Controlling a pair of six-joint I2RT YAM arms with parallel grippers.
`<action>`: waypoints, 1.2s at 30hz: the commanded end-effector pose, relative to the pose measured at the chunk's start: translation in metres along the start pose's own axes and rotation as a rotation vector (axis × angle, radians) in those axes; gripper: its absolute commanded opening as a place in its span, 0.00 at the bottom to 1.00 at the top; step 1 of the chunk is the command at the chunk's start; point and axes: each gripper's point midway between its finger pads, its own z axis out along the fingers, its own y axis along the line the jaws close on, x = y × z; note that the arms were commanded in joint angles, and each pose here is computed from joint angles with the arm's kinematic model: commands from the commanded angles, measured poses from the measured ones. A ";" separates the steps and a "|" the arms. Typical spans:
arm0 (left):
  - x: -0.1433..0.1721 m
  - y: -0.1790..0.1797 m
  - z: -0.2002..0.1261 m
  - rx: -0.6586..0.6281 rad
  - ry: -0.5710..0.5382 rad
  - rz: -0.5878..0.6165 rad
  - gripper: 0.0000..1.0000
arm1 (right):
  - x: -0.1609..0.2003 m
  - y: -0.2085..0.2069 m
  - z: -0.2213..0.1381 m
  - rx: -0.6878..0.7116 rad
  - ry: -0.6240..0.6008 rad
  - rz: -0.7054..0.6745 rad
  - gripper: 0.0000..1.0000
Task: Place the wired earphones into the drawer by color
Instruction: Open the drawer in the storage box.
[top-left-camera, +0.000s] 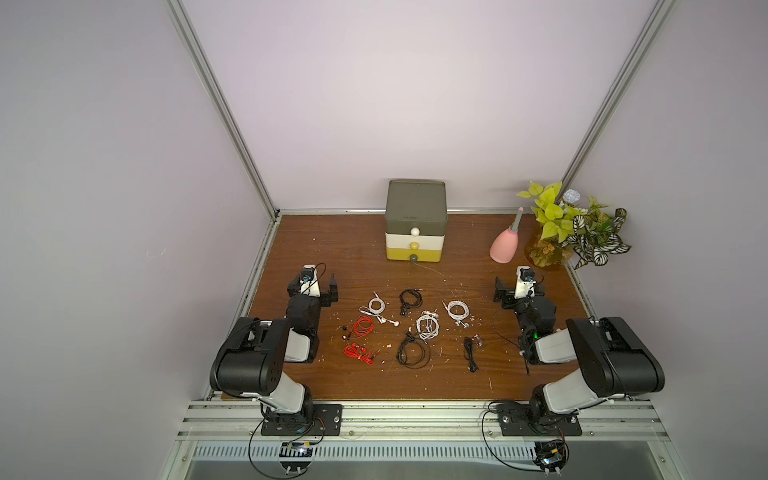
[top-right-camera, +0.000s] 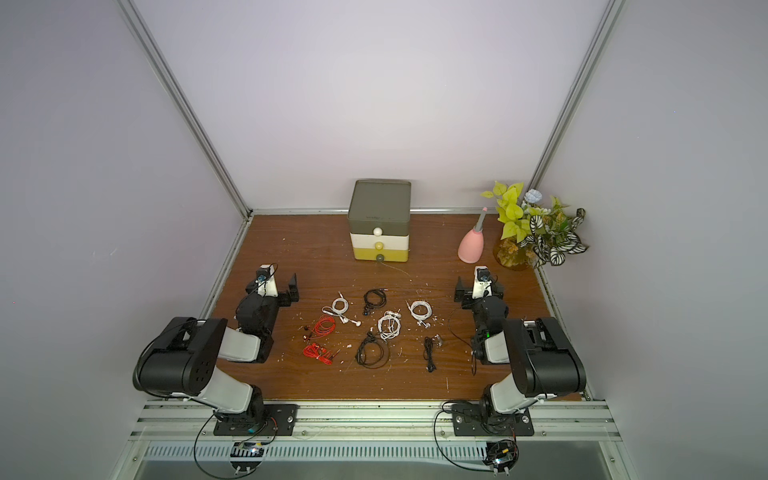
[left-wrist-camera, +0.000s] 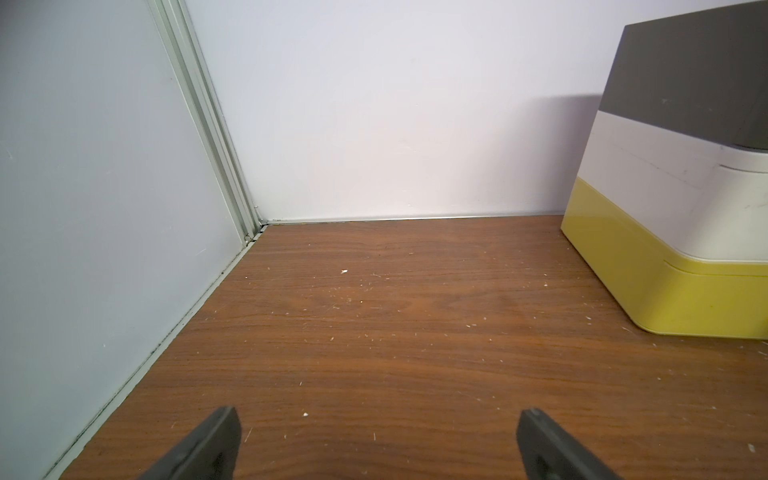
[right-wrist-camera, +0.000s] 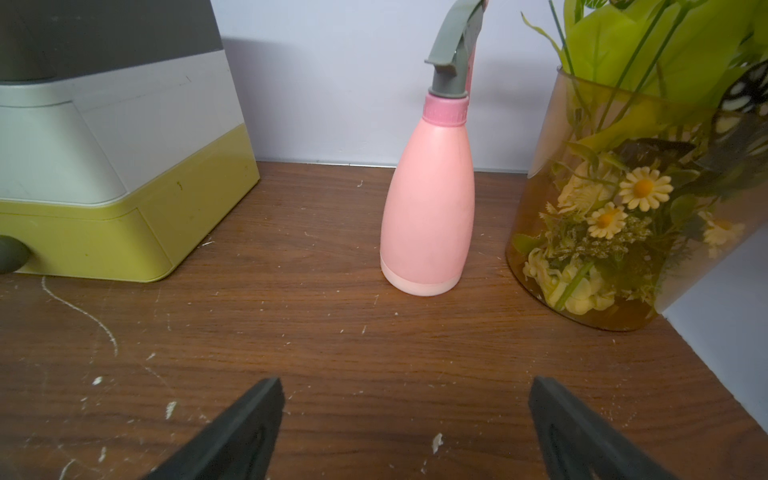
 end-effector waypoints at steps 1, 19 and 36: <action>0.000 0.005 0.001 -0.017 0.002 -0.003 0.99 | -0.014 0.003 0.004 -0.014 -0.046 -0.001 0.99; -0.028 0.021 -0.019 -0.093 -0.074 -0.032 0.99 | -0.032 -0.003 -0.005 0.014 -0.081 0.010 0.99; -0.121 -0.024 -0.042 0.211 -0.075 -0.373 0.99 | -0.104 0.062 -0.010 -0.363 0.084 0.391 0.99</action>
